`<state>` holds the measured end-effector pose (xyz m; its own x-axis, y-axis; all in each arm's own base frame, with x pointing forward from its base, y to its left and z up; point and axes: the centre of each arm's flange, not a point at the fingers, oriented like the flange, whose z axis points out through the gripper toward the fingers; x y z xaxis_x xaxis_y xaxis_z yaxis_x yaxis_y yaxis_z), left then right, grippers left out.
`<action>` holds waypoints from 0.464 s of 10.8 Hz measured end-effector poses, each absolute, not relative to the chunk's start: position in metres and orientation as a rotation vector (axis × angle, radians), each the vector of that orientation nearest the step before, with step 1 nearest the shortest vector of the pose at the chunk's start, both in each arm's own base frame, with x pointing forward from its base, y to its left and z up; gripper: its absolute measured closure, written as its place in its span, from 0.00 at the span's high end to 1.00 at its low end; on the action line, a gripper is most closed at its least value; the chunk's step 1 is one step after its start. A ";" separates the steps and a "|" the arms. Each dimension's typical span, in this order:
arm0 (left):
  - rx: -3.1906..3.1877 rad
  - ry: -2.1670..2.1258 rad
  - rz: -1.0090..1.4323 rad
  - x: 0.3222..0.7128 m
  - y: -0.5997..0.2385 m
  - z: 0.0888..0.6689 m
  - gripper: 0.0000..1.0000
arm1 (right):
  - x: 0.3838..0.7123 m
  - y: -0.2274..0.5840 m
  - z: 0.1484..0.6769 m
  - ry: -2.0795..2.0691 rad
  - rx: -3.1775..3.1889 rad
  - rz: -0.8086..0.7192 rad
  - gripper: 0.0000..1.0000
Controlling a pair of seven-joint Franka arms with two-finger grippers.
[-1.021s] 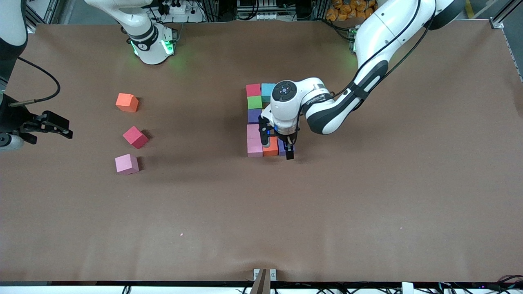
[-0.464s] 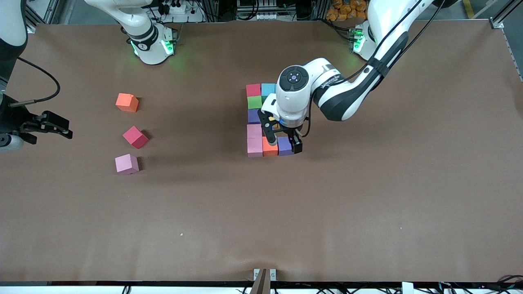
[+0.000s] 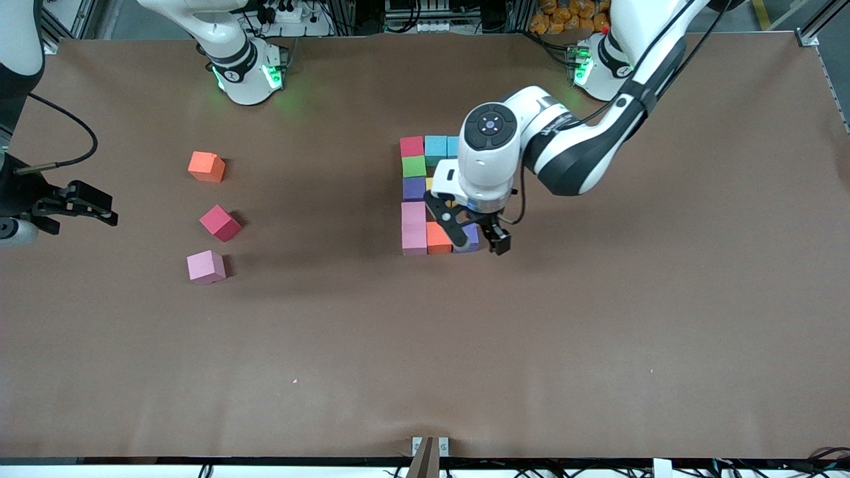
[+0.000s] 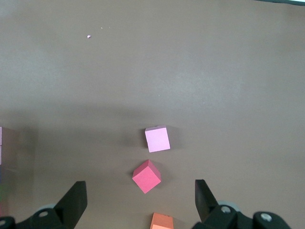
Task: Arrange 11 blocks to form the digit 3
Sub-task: 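Open the left gripper and lift it away from the blocks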
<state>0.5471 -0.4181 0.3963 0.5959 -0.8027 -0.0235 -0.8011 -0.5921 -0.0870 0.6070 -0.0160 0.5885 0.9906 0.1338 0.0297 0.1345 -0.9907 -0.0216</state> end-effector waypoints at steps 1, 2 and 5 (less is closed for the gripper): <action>-2.771 1.255 -0.016 0.558 -0.404 0.409 1.00 | 0.607 -0.016 0.588 -0.210 -3.111 -0.044 1.00; -2.807 1.145 -0.013 0.569 -0.387 0.422 1.00 | 0.607 -0.016 0.588 -0.210 -3.111 -0.044 1.00; -2.975 0.800 0.031 0.602 -0.318 0.450 1.00 | 0.607 -0.016 0.588 -0.210 -3.111 -0.044 1.00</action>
